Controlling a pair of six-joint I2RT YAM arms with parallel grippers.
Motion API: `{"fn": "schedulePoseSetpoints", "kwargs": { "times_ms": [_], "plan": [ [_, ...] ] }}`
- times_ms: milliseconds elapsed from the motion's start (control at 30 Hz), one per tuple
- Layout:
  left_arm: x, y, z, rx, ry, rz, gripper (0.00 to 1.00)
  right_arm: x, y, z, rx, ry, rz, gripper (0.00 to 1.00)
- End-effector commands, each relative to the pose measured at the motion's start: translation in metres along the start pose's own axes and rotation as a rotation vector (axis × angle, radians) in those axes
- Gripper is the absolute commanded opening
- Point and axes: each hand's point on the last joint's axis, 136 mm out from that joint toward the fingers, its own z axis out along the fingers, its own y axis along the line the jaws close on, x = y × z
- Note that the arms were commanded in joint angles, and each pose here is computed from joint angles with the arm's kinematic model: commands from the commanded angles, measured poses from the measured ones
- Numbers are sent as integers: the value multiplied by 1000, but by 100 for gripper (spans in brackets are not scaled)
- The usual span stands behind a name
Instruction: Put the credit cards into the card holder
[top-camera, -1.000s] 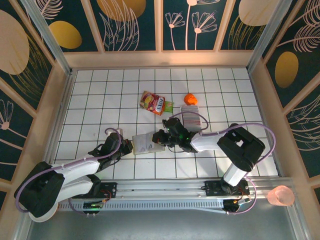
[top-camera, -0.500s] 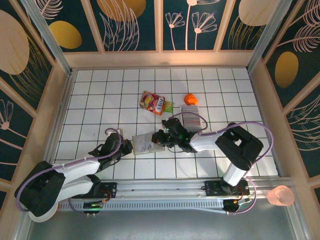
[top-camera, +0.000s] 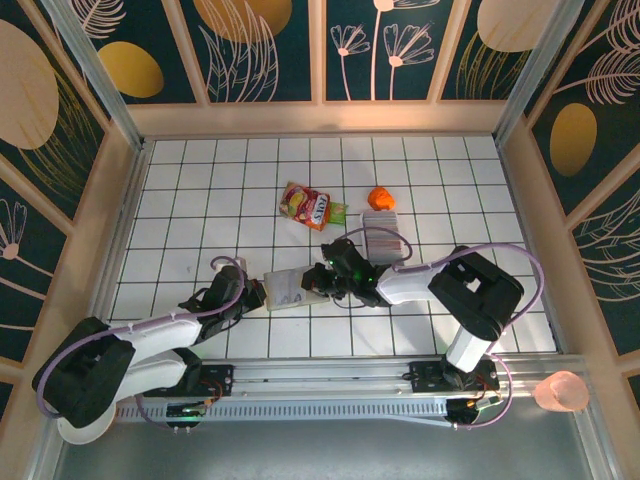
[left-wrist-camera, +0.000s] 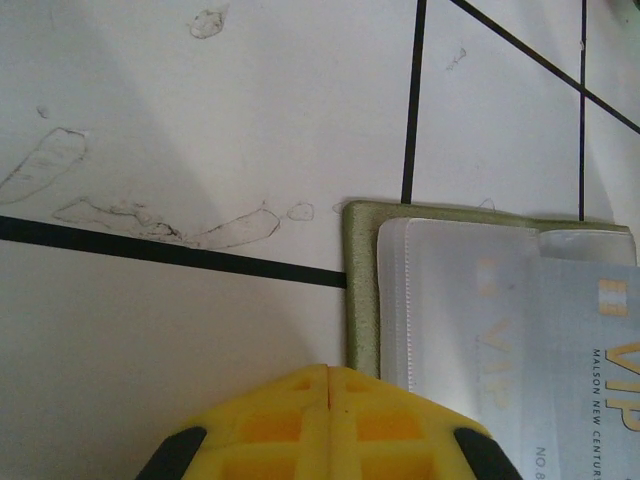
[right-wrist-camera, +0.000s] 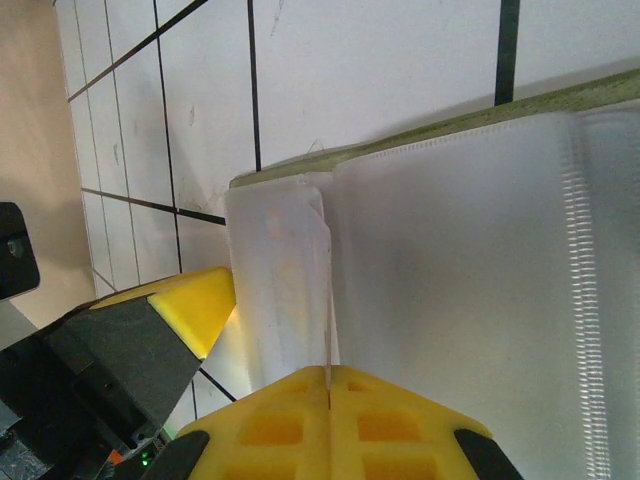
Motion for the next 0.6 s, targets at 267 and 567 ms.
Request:
{"fn": "schedulePoseSetpoints", "kwargs": {
  "times_ms": [267, 567],
  "plan": [
    [3, 1, 4, 5, 19, 8, 0, 5, 20, 11, -70, 51, -38, 0],
    [6, 1, 7, 2, 32, 12, 0, 6, 16, 17, -18, 68, -69, 0]
  ]
}}
